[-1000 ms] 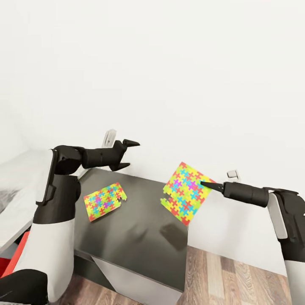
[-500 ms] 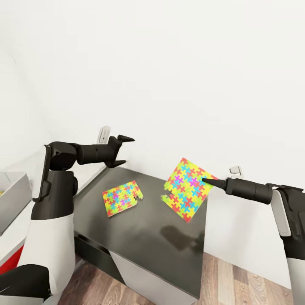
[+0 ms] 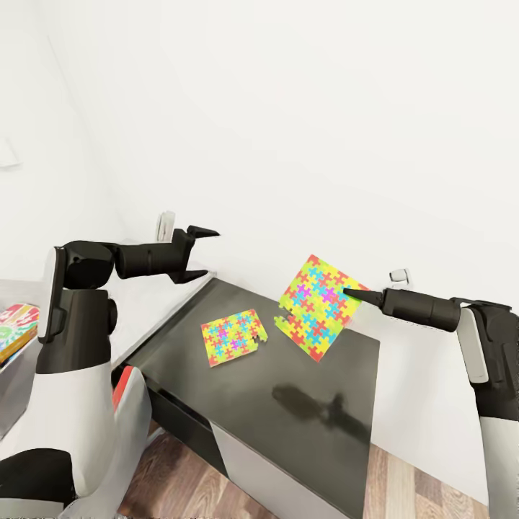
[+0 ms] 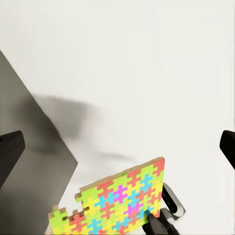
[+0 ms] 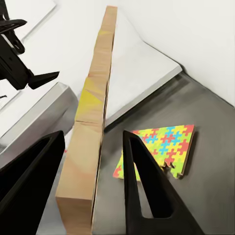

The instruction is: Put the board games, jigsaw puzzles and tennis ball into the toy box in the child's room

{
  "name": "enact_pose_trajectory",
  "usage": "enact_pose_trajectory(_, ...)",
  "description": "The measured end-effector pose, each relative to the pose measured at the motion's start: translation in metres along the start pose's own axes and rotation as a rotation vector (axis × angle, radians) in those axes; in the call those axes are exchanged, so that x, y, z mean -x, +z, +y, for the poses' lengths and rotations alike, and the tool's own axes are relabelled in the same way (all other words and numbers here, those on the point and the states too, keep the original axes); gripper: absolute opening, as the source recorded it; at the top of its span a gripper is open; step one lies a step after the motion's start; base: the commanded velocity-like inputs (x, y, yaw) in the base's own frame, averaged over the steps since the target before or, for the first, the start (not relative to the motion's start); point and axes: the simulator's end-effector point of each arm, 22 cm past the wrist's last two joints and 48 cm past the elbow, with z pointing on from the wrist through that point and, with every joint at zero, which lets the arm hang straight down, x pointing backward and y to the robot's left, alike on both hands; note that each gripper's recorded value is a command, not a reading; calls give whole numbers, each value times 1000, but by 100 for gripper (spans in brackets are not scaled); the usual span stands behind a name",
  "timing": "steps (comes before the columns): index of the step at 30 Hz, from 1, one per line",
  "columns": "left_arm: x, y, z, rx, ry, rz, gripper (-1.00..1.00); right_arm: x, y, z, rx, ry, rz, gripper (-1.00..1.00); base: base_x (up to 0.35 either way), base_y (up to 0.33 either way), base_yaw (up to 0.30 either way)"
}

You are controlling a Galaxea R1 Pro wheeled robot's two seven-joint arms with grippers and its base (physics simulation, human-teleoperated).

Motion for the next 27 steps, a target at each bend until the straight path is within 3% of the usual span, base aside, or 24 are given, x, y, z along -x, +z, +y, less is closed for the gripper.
enact_pose_trajectory(12, 8, -25, -46, -66, 20, 18, 100, 30, 2, 17, 14, -1, -13, -100, 0, 0, 187)
enact_pose_trajectory(18, 10, -33, -70, -84, 36, 12, 100, 32, 10, 32, 33, -9, 11, -100, 0, 0, 152)
enact_pose_trajectory(27, 26, -54, -64, -8, 49, -27, 100, 42, 12, 49, 43, -16, 21, -100, 0, 0, 145)
